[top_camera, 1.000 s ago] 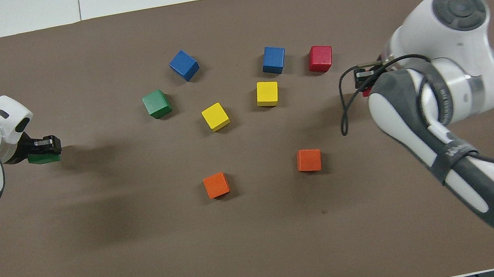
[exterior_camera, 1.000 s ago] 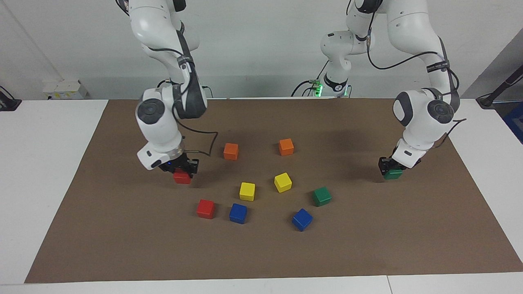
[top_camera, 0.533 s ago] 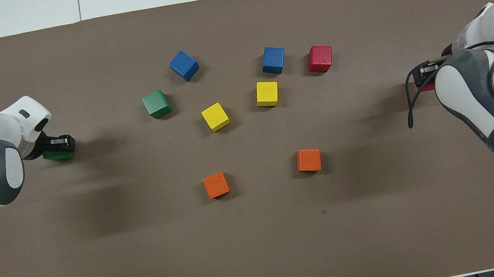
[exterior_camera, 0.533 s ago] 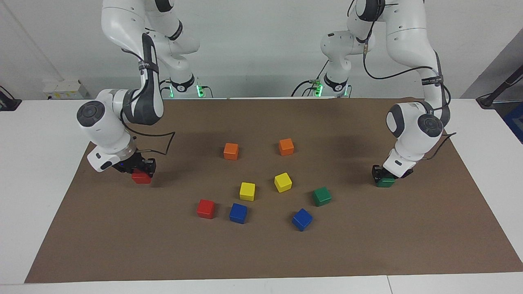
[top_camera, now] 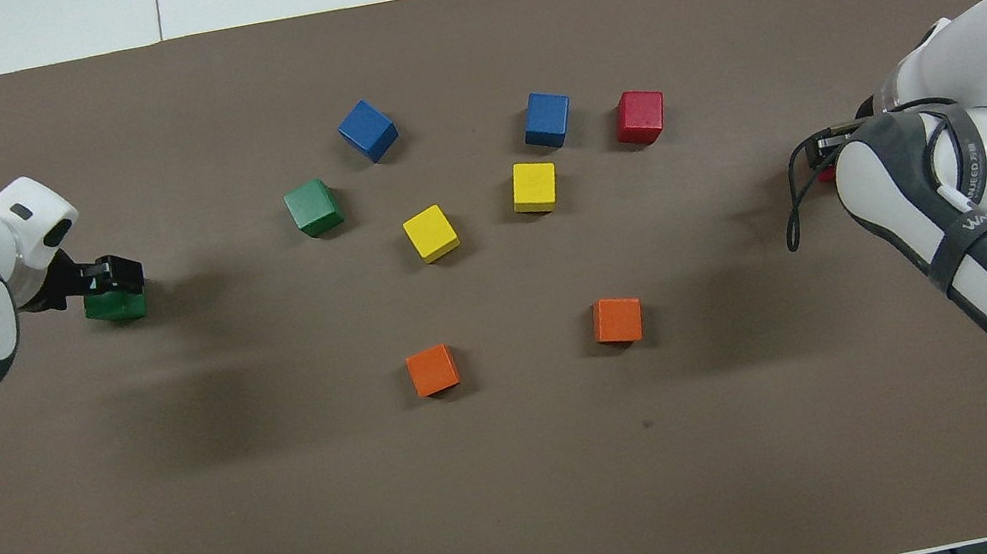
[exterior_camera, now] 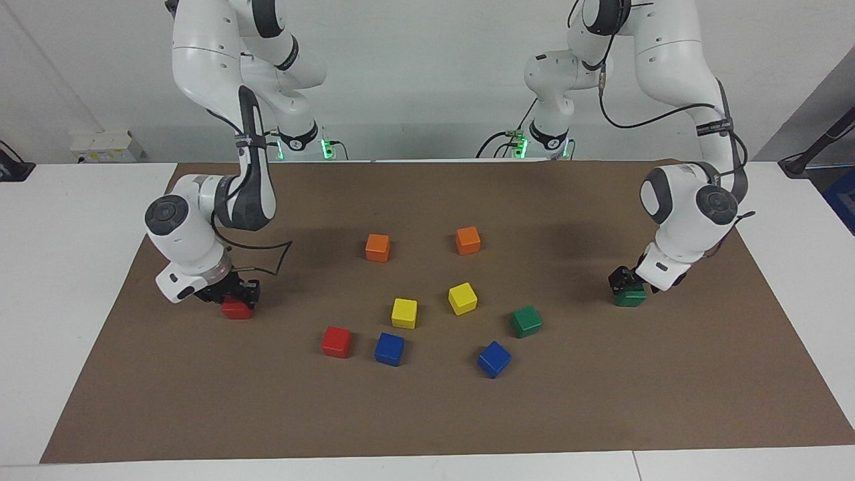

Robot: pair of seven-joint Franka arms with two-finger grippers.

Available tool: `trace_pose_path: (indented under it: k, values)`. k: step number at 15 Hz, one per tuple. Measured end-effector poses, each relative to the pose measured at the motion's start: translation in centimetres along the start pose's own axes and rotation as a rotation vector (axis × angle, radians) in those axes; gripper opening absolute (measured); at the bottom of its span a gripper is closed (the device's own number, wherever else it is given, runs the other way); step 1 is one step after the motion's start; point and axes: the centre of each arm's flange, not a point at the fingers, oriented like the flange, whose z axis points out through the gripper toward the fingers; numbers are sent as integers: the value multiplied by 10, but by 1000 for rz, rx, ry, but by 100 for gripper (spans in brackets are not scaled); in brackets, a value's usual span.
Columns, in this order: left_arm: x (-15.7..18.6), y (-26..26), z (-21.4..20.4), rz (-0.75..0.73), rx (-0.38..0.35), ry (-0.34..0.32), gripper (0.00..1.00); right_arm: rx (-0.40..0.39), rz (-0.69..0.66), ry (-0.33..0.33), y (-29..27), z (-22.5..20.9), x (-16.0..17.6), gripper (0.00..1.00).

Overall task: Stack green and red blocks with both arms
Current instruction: 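Carry the green cube outward while the right gripper carries the red cube, then grasp the second green cube while the right gripper grasps the red cube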

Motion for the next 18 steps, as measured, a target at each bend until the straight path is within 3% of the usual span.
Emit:
trace_pose_path:
  k: [3,5,7,8,11,14,18]
  values:
    - [15,84,-55,-195,-27,44,100,1,-3,-3,-2,-2,1,57]
    - [13,150,-50,-259,-35,44,100,3,-15,-37,-8,-20,3,76]
    - [12,197,-33,-252,-42,61,100,-8,-36,-75,-11,-67,10,97]
    - [11,214,-23,-247,-43,75,100,-12,-44,-79,-15,-95,14,100]
    - [11,232,-2,-243,-53,94,100,-33,-6,-34,-72,-140,25,100]
    - [3,241,21,-235,-49,103,100,-54,95,-20,-155,-123,36,100]
    - [-8,244,48,-234,-54,112,100,-43,165,10,-208,-89,75,100]
